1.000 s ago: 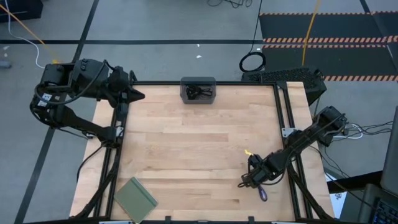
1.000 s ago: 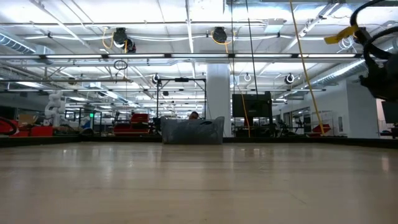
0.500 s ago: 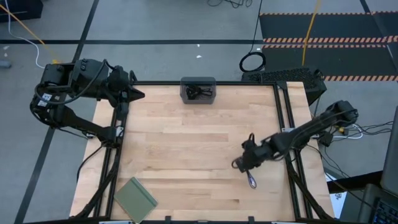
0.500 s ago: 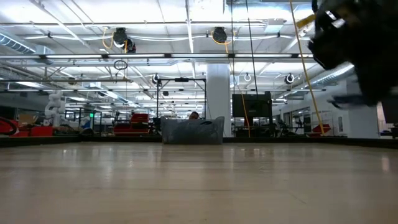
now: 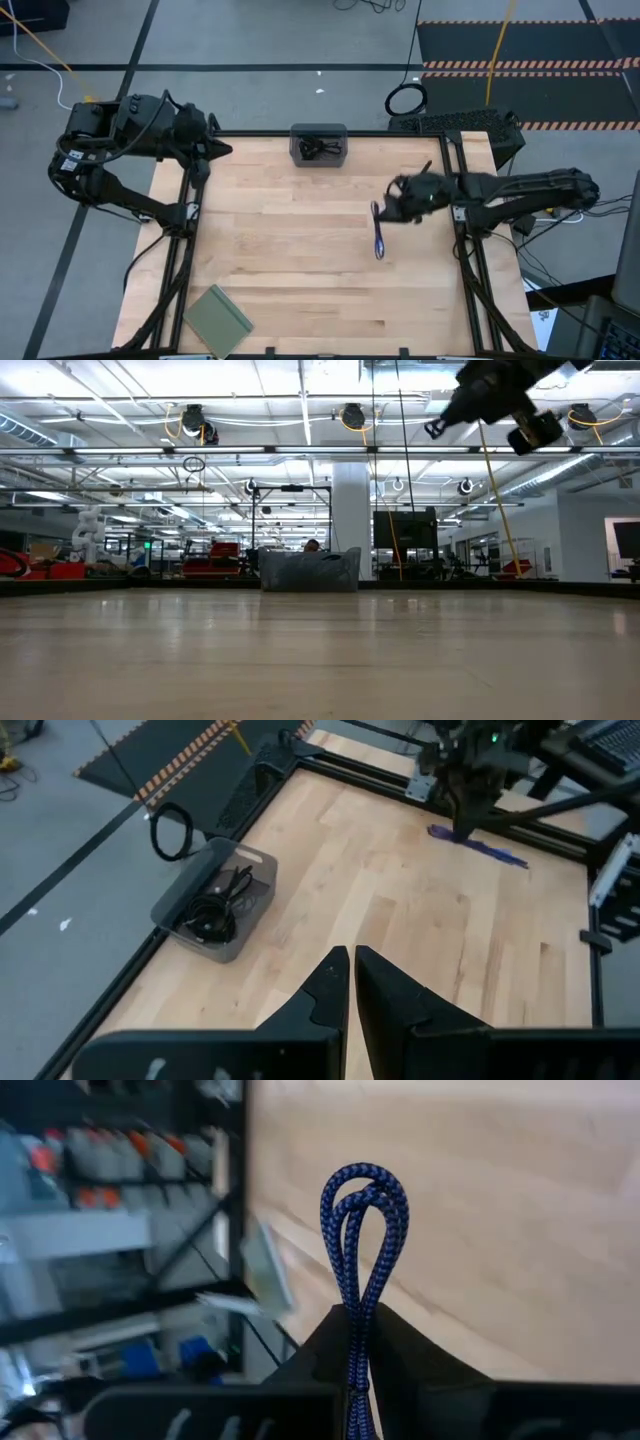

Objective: Pick and place USB-C Cables
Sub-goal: Put the blue USB cable into the black bin

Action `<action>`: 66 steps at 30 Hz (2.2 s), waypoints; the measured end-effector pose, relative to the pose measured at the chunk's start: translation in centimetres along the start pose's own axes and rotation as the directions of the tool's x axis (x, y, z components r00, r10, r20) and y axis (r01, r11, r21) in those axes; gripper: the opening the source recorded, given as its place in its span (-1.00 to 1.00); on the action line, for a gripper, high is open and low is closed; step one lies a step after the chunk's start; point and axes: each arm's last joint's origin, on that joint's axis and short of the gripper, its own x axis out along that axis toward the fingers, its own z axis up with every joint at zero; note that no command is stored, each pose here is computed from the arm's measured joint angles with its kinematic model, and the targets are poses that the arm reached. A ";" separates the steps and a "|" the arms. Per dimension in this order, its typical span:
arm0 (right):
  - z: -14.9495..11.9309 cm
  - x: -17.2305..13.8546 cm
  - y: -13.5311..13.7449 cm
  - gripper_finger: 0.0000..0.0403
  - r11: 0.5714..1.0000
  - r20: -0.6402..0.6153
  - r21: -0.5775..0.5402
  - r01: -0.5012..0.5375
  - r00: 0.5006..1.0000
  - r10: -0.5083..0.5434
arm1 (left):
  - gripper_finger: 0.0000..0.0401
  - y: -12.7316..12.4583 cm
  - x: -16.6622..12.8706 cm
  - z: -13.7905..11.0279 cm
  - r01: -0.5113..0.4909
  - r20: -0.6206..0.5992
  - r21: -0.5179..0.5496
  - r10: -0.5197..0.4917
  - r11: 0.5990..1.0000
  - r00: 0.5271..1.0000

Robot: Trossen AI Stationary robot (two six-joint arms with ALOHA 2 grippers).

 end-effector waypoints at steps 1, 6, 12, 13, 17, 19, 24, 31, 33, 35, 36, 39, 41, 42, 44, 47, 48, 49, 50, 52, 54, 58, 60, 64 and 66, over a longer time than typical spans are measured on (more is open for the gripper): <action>0.5 -0.4 0.4 -0.94 1.000 0.009 0.000 -0.018 1.000 0.018 | -0.87 0.0 0.0 0.0 -0.004 0.002 -0.008 0.004 1.000 1.000; 2.4 -2.6 3.4 -0.94 0.993 0.039 -0.033 -0.112 0.993 0.113 | -0.87 0.0 0.2 0.1 -0.006 0.000 -0.008 0.006 1.000 1.000; 4.3 -5.7 8.0 -0.94 0.981 0.097 -0.124 -0.152 0.982 0.165 | -0.87 -0.1 0.5 0.3 -0.032 0.007 -0.021 0.032 0.999 0.999; 4.5 -6.2 8.8 -0.94 0.978 0.093 -0.141 -0.152 0.982 0.166 | -0.87 -0.1 0.6 0.4 -0.033 0.005 -0.026 0.033 0.999 0.999; 5.2 -8.4 11.6 -0.94 0.969 0.077 -0.207 -0.136 0.985 0.155 | -0.87 -0.3 1.2 0.5 -0.037 -0.008 -0.028 0.037 0.999 0.999; 5.6 -9.3 12.8 -0.94 0.960 0.083 -0.243 -0.138 0.983 0.163 | -0.87 -0.3 1.3 0.5 -0.038 -0.010 -0.029 0.037 0.999 0.999; 6.1 -11.1 15.4 -0.94 0.916 0.056 -0.358 -0.178 0.976 0.212 | -0.87 -0.4 1.7 0.7 -0.040 -0.018 -0.027 0.040 0.999 0.999; 6.5 -12.1 16.8 -0.93 0.784 -0.001 -0.582 -0.217 0.964 0.266 | -0.87 -0.5 2.0 0.8 -0.042 -0.024 -0.044 0.041 0.998 0.999; 6.6 -12.2 16.9 -0.93 0.748 0.004 -0.631 -0.206 0.963 0.269 | -0.87 -0.5 2.1 0.8 -0.042 -0.026 -0.046 0.041 0.998 0.999; 6.7 -12.2 16.8 -0.93 0.710 -0.001 -0.675 -0.200 0.963 0.270 | -0.87 -0.5 2.0 0.8 -0.042 -0.025 -0.052 0.041 0.998 0.999; 6.7 -12.2 16.8 -0.93 0.684 -0.008 -0.702 -0.199 0.962 0.271 | -0.87 -0.5 2.0 0.8 -0.042 -0.024 -0.053 0.041 0.998 0.999; 6.7 -12.3 16.8 -0.93 0.584 -0.036 -0.787 -0.198 0.960 0.277 | -0.87 -0.6 2.0 1.0 -0.036 -0.006 -0.069 0.035 0.997 0.999; 6.6 -12.3 16.8 -0.93 0.519 -0.048 -0.832 -0.193 0.959 0.279 | -0.87 -0.6 2.0 1.2 -0.027 0.016 -0.084 0.029 0.996 0.999; 6.6 -12.3 16.8 -0.93 0.487 -0.053 -0.853 -0.190 0.959 0.280 | -0.87 -0.6 2.0 1.3 -0.024 0.026 -0.090 0.026 0.996 0.999; 6.7 -12.3 16.8 -0.93 0.428 -0.049 -0.887 -0.170 0.959 0.280 | -0.87 -0.7 2.0 1.4 -0.018 0.040 -0.104 0.022 0.994 0.999; 7.1 -12.4 16.7 -0.93 0.373 -0.031 -0.917 -0.139 0.959 0.282 | -0.87 -0.7 2.0 1.5 -0.013 0.051 -0.120 0.019 0.993 0.999; 7.3 -12.4 16.7 -0.93 0.354 -0.023 -0.927 -0.127 0.959 0.283 | -0.87 -0.7 2.0 1.6 -0.012 0.054 -0.121 0.018 0.993 0.998; 7.5 -12.4 16.7 -0.93 0.334 -0.016 -0.936 -0.115 0.958 0.285 | -0.87 -0.7 2.0 1.6 -0.009 0.062 -0.122 0.016 0.992 0.998; 7.7 -12.4 16.7 -0.93 0.320 -0.007 -0.942 -0.102 0.959 0.284 | -0.87 -0.7 2.0 1.7 -0.005 0.071 -0.123 0.014 0.992 0.997; 8.3 -12.2 16.6 -0.93 0.307 0.033 -0.950 -0.055 0.960 0.277 | -0.87 -0.8 2.0 1.8 -0.004 0.074 -0.123 0.013 0.992 0.997; 9.0 -11.9 16.9 -0.93 0.297 0.082 -0.955 -0.010 0.952 0.294 | -0.87 -0.8 2.0 1.8 -0.004 0.074 -0.124 0.013 0.992 0.997; 11.0 -10.8 17.5 -0.93 0.294 0.156 -0.954 0.055 0.931 0.331 | -0.87 -0.8 2.0 1.8 -0.003 0.074 -0.128 0.013 0.992 0.997; 12.0 -9.8 17.6 -0.93 0.298 0.190 -0.950 0.090 0.926 0.326 | -0.87 -0.8 2.0 1.8 -0.004 0.074 -0.125 0.013 0.992 0.997; 14.4 -7.4 17.2 -0.93 0.345 0.266 -0.924 0.165 0.926 0.268 | -0.87 -0.7 2.0 1.8 -0.010 0.076 -0.121 0.019 0.993 0.997; 15.5 -6.1 16.8 -0.93 0.360 0.297 -0.910 0.204 0.928 0.225 | -0.87 -0.7 2.0 1.8 -0.011 0.076 -0.119 0.020 0.993 0.997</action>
